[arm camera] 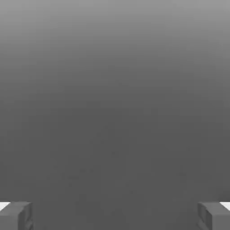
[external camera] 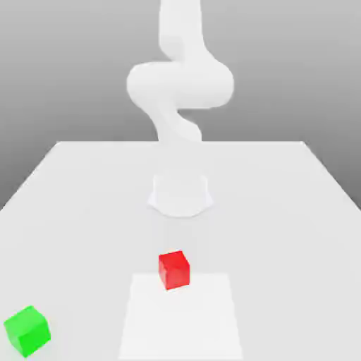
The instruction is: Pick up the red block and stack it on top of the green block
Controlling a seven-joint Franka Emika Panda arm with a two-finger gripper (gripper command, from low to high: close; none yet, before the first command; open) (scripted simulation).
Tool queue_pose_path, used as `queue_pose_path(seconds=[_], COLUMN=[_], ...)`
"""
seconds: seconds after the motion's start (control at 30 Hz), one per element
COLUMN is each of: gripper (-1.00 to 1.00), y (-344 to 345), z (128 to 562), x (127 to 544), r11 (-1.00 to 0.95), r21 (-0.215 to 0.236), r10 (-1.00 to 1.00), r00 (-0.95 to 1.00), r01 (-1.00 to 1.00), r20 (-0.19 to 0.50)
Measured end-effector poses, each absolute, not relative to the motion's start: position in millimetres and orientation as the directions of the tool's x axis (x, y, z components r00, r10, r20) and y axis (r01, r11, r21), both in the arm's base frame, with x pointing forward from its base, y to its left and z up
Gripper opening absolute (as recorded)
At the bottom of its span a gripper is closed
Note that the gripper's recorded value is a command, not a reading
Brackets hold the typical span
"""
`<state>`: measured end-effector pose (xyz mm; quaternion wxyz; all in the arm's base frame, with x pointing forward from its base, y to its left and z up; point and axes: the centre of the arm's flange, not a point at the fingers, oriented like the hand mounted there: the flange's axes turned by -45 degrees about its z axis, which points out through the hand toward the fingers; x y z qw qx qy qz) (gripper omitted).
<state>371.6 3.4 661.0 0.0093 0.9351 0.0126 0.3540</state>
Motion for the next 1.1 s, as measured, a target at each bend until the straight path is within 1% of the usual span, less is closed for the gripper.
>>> queue_pose_path(seconds=[0.13,0.23,0.3,0.43,0.53,0.6,0.67,0.8,0.83,1.03,1.1], gripper=[0.00,0.00,0.00,0.00,0.00,0.00,0.00,0.00,-1.00,-1.00,-1.00], y=[4.8,2.3,-0.4,-6.6,-10.6,-12.2,-12.0,-13.0,-13.1,-13.1,-12.9], z=[561.6,486.6,436.3,335.1,258.2,211.1,186.4,152.8,146.4,143.1,150.6], x=[403.4,411.2,408.7,384.2,348.3,330.1,324.2,319.9,318.7,317.9,319.4], r11=[-0.994,-0.987,-0.982,-0.968,-0.953,-0.944,-0.941,-0.941,-0.940,-0.941,-0.941], r21=[0.076,0.093,0.095,0.074,0.035,0.012,0.006,0.003,0.002,0.001,0.002], r10=[0.107,0.157,0.189,0.252,0.304,0.329,0.338,0.340,0.340,0.340,0.339], r00=[0.835,0.884,0.910,0.943,0.949,0.944,0.941,0.941,0.940,0.941,0.941], r01=[0.079,0.129,0.165,0.242,0.302,0.328,0.338,0.340,0.340,0.340,0.339], r20=[0.540,0.440,0.370,0.215,0.089,0.027,0.007,0.001,0.000,-0.001,0.000])
